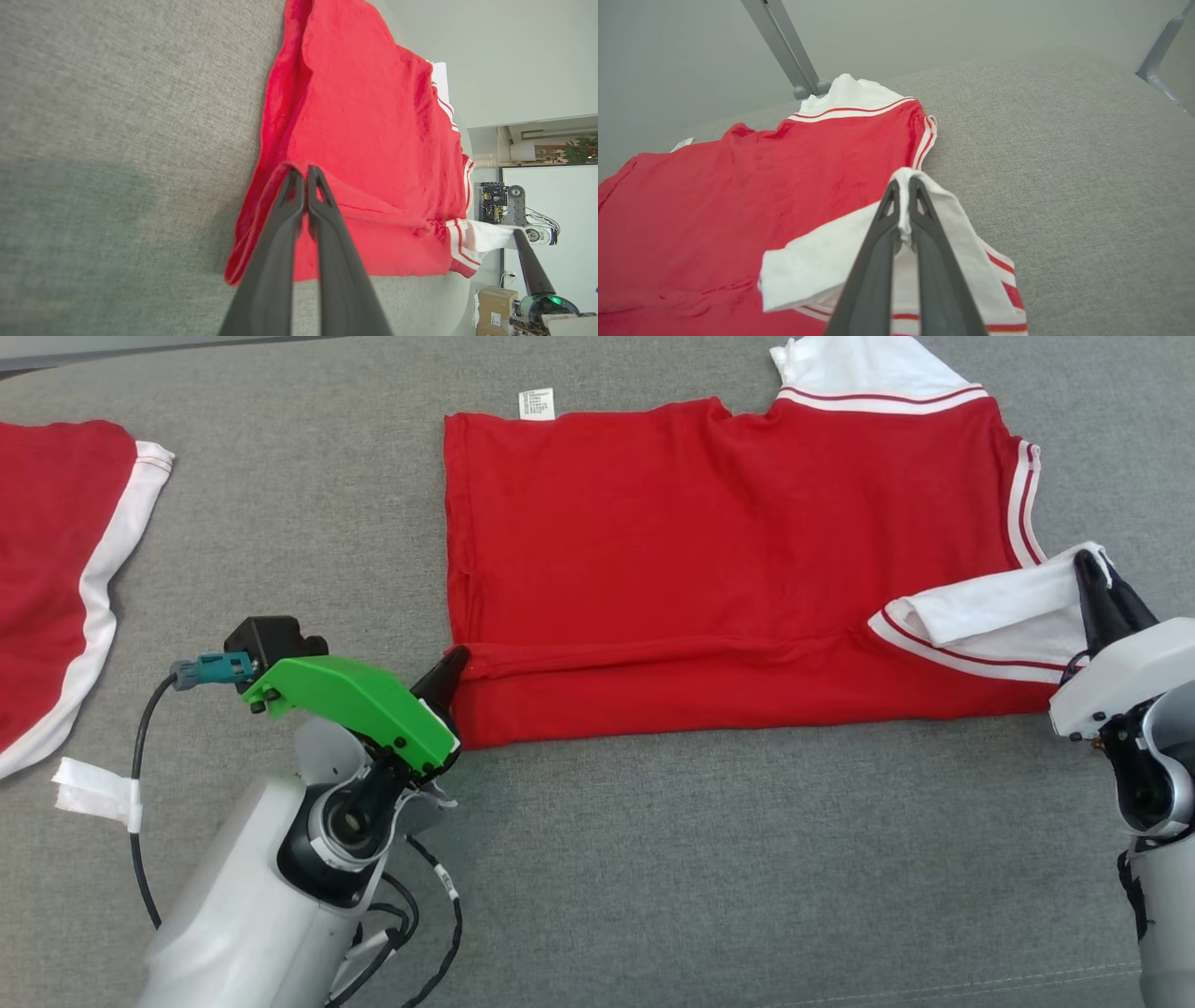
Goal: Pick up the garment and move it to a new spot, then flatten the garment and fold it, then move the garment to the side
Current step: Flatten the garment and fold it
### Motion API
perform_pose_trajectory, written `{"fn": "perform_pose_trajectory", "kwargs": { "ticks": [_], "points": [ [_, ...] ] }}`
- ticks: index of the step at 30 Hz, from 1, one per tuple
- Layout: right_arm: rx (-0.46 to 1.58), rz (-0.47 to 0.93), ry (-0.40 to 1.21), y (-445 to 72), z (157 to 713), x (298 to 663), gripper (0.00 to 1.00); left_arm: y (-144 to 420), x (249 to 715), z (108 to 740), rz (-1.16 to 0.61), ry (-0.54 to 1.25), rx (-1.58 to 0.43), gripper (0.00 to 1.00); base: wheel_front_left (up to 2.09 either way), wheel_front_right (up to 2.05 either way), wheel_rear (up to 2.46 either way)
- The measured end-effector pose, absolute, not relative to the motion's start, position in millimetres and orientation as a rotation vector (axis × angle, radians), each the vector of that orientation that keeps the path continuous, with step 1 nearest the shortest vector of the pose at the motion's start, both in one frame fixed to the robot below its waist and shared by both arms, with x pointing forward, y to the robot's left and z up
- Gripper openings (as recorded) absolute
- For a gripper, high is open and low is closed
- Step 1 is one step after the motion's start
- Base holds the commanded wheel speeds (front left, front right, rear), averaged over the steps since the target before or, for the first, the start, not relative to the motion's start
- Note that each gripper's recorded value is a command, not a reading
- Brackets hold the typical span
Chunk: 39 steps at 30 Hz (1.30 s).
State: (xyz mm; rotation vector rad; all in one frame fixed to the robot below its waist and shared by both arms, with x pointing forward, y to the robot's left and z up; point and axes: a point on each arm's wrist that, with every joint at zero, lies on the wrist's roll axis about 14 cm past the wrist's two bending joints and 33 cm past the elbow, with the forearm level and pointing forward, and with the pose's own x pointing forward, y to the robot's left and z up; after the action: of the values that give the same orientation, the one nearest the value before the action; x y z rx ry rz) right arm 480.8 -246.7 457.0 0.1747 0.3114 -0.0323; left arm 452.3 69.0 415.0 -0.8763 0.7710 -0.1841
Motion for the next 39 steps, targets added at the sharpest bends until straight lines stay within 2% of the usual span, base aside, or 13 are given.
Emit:
{"fn": "perform_pose_trajectory", "kwargs": {
  "ticks": [1,7,10,16,25,34,35,36,37,38,39],
  "points": [
    [0.175,-0.037,0.313,-247,455,482,1.0,69,454,414,-0.179,0.762,-0.877,1.0,0.0,0.0,0.0],
    [0.104,-0.048,0.253,-254,465,478,1.0,78,467,437,-0.19,0.617,-0.886,1.0,0.0,0.0,0.0],
    [0.044,-0.052,0.292,-261,457,460,1.0,86,455,441,-0.195,0.578,-0.862,1.0,0.0,0.0,0.0],
    [-0.027,-0.081,0.442,-276,426,433,1.0,76,409,409,-0.249,0.716,-0.778,1.0,0.0,0.0,0.0],
    [-0.042,-0.118,0.635,-284,385,425,1.0,73,405,388,-0.286,0.793,-0.707,1.0,0.0,0.0,0.0],
    [-0.007,-0.112,0.7,-280,373,422,1.0,68,407,377,-0.317,0.831,-0.692,1.0,0.0,0.0,0.0],
    [-0.006,-0.112,0.707,-280,372,422,1.0,67,407,376,-0.318,0.837,-0.69,0.82,0.0,0.0,0.0],
    [-0.005,-0.11,0.71,-279,371,423,1.0,67,408,375,-0.32,0.839,-0.689,0.51,0.0,0.0,0.0],
    [-0.003,-0.11,0.713,-279,370,423,1.0,66,409,374,-0.321,0.841,-0.688,0.37,0.0,0.0,0.0],
    [0.001,-0.109,0.719,-279,369,423,1.0,65,410,373,-0.329,0.84,-0.685,0.05,0.0,0.0,0.0],
    [0.004,-0.106,0.725,-278,368,424,1.0,64,411,373,-0.338,0.84,-0.677,0.0,0.0,0.0,0.0]
  ]
}}
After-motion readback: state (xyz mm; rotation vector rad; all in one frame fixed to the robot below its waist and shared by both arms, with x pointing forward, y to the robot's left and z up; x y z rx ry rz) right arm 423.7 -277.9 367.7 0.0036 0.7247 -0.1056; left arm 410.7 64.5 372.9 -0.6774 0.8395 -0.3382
